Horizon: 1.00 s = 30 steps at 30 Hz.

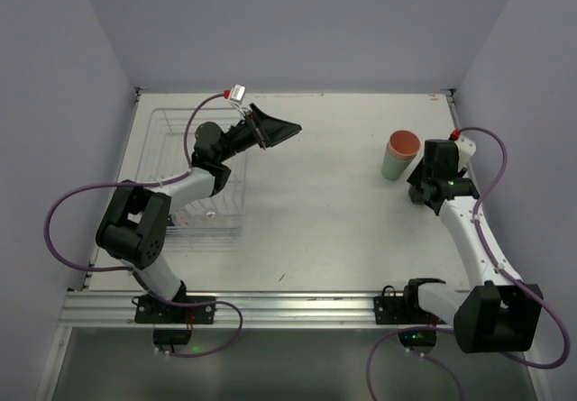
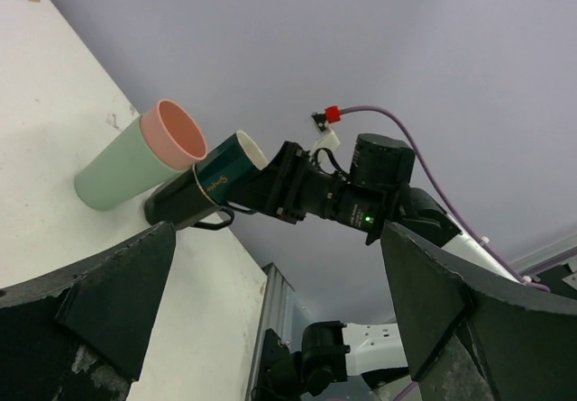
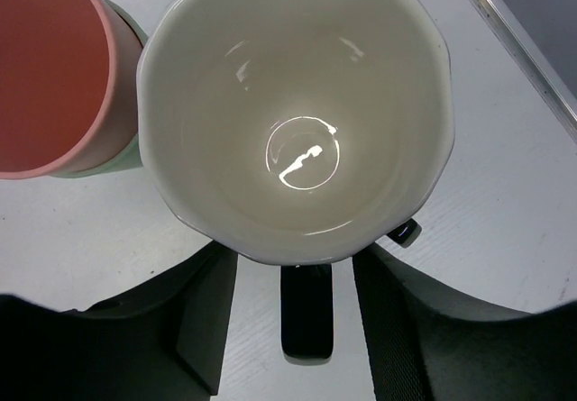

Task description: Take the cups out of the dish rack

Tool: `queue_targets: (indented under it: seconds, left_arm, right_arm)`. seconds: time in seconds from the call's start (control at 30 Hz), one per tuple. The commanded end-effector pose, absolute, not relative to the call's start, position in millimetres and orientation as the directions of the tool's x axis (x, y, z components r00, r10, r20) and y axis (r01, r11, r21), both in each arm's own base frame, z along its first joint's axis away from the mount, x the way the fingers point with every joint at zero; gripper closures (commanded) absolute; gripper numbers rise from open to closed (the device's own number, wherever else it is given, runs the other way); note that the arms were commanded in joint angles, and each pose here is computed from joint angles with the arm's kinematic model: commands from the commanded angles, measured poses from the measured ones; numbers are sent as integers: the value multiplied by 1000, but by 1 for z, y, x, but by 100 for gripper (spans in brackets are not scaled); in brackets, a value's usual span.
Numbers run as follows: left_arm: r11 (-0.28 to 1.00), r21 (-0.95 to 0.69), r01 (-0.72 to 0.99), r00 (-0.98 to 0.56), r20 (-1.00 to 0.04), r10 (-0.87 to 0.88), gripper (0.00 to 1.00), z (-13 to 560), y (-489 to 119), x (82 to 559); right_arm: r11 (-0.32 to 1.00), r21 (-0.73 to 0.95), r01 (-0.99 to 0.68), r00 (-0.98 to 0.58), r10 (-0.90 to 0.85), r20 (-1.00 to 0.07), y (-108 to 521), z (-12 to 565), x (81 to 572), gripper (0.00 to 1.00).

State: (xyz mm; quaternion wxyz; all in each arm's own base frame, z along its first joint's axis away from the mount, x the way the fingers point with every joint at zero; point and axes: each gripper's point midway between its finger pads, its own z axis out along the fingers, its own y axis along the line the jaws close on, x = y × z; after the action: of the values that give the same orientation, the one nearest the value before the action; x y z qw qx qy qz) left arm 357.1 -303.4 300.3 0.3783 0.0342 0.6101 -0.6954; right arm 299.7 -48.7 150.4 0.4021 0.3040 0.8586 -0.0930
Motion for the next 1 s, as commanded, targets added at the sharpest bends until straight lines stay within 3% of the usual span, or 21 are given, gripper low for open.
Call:
queue_targets:
  seconds: [0.0,0.33,0.43,0.6,0.8,0.97]
  left_arm:
    - [99,-750,653,-630,-612,-479,0,326,-299,358]
    - [528,-684,504,-548,-725,-417,0,317,-256,372]
    - [638,-605,476,-483,-786,-386,0,331,-232,361]
    - [867,-406,288,-474,-848,-240,0,298,-173,348]
    - [970,-192,150,-586,-808,-70,0,250,-125,320]
    - [989,-121,85,-681,-731,-31,0,191,-101,290]
  right_arm:
    - [769,144,622,-384,460,-801,-56,185,305,43]
    - [813,250,526,-328,465,-822,-24,235,287,37]
    - [858,241,454,-350,420,-837,3,249,285,37]
    - [930,241,278,-415,342,-843,60,263,280,38]
    - [952,298,66,-451,295,-842,104,275,280,38]
    - [951,301,-66,-486,233,-842,125,269,279,38]
